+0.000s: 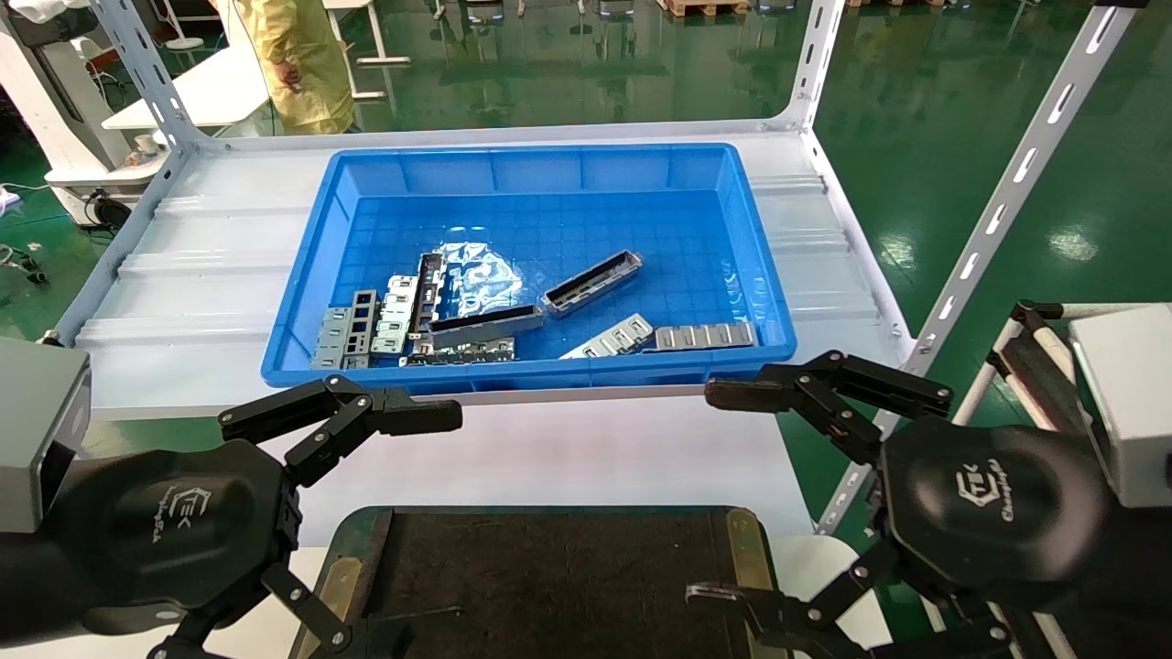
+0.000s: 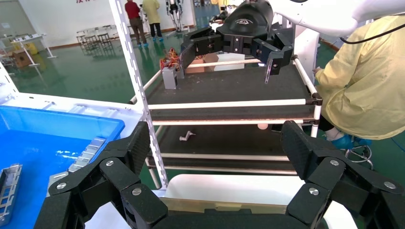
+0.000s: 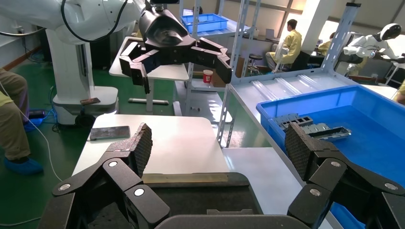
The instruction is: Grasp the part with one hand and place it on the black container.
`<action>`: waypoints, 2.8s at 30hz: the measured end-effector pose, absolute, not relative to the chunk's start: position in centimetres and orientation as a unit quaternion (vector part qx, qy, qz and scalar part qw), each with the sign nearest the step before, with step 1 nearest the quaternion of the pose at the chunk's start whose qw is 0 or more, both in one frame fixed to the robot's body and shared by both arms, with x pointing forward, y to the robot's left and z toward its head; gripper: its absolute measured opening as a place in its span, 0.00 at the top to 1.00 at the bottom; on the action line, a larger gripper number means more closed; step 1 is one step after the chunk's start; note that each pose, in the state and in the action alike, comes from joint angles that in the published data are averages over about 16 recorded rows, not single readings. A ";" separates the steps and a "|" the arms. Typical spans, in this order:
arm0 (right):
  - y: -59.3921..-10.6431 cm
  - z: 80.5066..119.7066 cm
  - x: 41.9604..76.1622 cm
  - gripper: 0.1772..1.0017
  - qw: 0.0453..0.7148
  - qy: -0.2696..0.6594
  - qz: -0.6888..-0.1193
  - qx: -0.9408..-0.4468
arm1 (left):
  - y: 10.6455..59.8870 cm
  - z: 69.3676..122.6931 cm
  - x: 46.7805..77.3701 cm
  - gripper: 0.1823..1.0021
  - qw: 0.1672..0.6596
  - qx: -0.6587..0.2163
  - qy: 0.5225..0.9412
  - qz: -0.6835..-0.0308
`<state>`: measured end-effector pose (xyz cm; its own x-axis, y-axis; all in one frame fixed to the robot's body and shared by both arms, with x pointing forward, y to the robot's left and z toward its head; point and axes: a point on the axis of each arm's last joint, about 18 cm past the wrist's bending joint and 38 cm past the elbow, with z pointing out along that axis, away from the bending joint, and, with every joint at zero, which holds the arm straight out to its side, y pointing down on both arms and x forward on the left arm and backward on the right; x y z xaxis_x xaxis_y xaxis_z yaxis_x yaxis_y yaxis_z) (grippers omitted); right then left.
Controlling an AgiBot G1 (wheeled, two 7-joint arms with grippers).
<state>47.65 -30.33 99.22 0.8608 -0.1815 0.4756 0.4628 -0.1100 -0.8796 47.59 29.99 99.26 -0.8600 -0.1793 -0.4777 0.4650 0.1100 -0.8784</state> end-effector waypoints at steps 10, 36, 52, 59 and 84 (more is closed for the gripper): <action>-30.3 99.2 47.6 0.00 0.659 -0.100 -0.244 -0.704 | 30.0 99.3 47.6 0.00 0.244 0.102 0.704 -0.659; -30.2 99.2 47.6 0.00 0.659 -0.102 -0.244 -0.704 | 30.0 99.2 47.5 0.00 0.244 0.102 0.704 -0.659; -30.2 99.2 47.5 0.00 0.659 -0.102 -0.244 -0.704 | 29.6 99.1 48.4 0.00 0.251 0.095 0.708 -0.653; -30.2 99.2 47.5 0.00 0.659 -0.101 -0.244 -0.704 | 29.1 99.3 50.0 0.00 0.268 0.079 0.712 -0.645; -30.2 99.3 47.5 0.00 0.659 -0.101 -0.244 -0.704 | 23.0 103.0 64.8 0.00 0.390 -0.023 0.690 -0.610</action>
